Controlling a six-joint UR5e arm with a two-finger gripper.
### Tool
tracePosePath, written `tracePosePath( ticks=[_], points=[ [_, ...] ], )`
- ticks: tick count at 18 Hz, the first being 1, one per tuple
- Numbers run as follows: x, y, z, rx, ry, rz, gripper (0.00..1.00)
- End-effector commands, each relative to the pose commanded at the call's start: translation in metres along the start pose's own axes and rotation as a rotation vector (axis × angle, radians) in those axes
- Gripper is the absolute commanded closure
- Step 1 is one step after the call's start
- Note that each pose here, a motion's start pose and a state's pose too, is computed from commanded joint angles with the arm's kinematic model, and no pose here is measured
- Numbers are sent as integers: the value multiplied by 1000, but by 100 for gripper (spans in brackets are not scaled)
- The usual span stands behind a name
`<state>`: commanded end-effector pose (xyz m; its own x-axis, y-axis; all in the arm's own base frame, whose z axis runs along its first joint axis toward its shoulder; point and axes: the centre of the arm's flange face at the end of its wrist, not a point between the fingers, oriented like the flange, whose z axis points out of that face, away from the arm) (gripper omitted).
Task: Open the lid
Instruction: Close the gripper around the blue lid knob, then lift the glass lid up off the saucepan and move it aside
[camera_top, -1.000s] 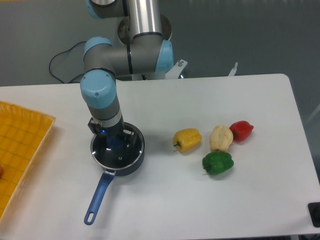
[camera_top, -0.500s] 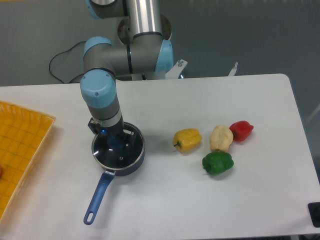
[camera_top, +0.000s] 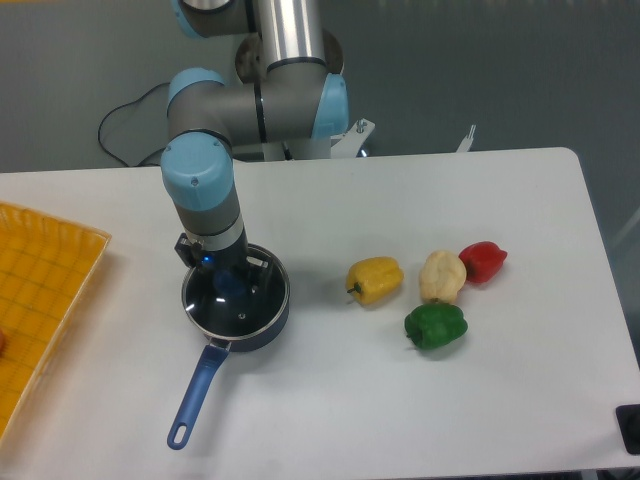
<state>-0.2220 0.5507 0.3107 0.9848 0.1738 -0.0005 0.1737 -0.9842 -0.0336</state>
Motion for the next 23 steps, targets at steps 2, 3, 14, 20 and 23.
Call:
tracePosePath(
  ticks=[2, 3, 14, 20, 23],
  points=[
    [-9, 4, -12, 9, -7, -14, 48],
    [-15, 5, -18, 5, -5, -24, 48],
    [-86, 15, -56, -25, 8, -62, 48],
    [-123, 27, -60, -34, 21, -38, 48],
    [-131, 30, -59, -33, 24, -47, 48]
  ],
)
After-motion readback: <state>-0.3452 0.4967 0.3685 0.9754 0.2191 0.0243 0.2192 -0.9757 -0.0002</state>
